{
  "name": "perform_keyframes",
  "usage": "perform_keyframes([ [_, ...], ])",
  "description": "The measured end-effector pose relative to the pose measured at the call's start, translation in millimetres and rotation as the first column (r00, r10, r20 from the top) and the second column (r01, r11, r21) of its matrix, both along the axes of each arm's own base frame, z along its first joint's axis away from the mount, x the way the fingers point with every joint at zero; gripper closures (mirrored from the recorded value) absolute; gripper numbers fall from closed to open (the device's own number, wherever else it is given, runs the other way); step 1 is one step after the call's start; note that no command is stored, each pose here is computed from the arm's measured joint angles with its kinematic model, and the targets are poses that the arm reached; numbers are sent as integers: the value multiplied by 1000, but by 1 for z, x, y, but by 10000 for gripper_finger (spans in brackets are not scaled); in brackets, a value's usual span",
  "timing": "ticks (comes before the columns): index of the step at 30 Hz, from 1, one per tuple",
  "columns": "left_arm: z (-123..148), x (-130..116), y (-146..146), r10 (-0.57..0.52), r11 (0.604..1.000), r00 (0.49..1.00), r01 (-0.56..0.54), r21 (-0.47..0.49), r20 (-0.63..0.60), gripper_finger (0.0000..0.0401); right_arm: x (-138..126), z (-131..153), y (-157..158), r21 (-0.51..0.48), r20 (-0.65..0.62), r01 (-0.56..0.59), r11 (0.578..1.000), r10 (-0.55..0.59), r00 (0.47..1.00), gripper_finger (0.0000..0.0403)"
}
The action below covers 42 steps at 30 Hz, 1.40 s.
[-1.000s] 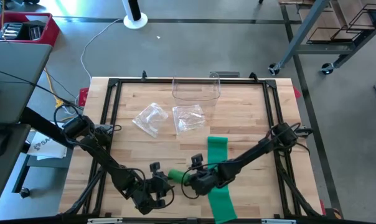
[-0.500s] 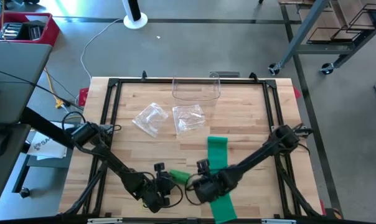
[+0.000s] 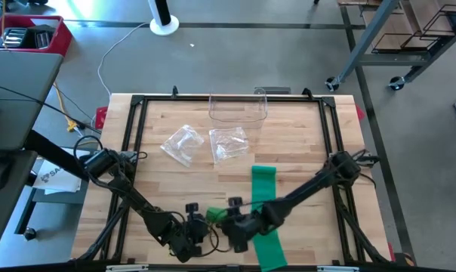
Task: Roll bandage
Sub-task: Roll the green bandage
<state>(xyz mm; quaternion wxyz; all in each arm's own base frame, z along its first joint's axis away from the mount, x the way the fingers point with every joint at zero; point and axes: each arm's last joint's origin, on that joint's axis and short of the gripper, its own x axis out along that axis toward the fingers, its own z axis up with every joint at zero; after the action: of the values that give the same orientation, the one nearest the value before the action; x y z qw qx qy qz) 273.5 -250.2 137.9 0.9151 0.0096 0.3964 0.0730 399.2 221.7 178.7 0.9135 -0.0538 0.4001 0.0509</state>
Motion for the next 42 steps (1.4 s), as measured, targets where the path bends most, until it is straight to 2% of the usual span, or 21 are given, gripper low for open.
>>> perform_keyframes([
  [3, 0, -2, -2, -4, 1000, 1000, 4, -2, 3, 259, 14, -17, -13, 60, -29, 21, 998, -19, 999, 204],
  [8, 5, -8, -9, -9, 1000, 1000, 10, 18, -19, 259, 24, -43, -30, 68, -100, 103, 992, -96, 990, 204],
  [12, 6, -15, -10, 26, 998, 999, -25, 52, -32, 259, 26, -55, -35, 79, -139, 126, 989, -114, 984, 204],
  [17, 6, -18, -13, 35, 998, 999, -34, 61, -5, 259, 24, -53, -29, 55, -134, 38, 998, -30, 991, 204],
  [25, 7, -18, -13, 50, 996, 998, -51, 74, 26, 259, 19, -40, -8, -135, -78, -39, 990, 28, 997, 207],
  [31, 17, -23, -13, 47, 997, 999, -48, 54, 23, 259, 21, -27, 0, -93, -81, -107, 990, 100, 992, 233],
  [34, 31, -33, -13, 58, 997, 997, -61, 51, 51, 259, 22, -27, -3, -115, -71, -77, 990, 70, 995, 246],
  [38, 45, -44, -11, 72, 992, 992, -81, 94, 99, 259, 25, -34, -13, -157, -54, -5, 988, -4, 999, 252],
  [42, 49, -49, -11, 79, 988, 987, -96, 121, 143, 259, 25, -46, -24, -96, -67, 43, 995, -49, 997, 246],
])
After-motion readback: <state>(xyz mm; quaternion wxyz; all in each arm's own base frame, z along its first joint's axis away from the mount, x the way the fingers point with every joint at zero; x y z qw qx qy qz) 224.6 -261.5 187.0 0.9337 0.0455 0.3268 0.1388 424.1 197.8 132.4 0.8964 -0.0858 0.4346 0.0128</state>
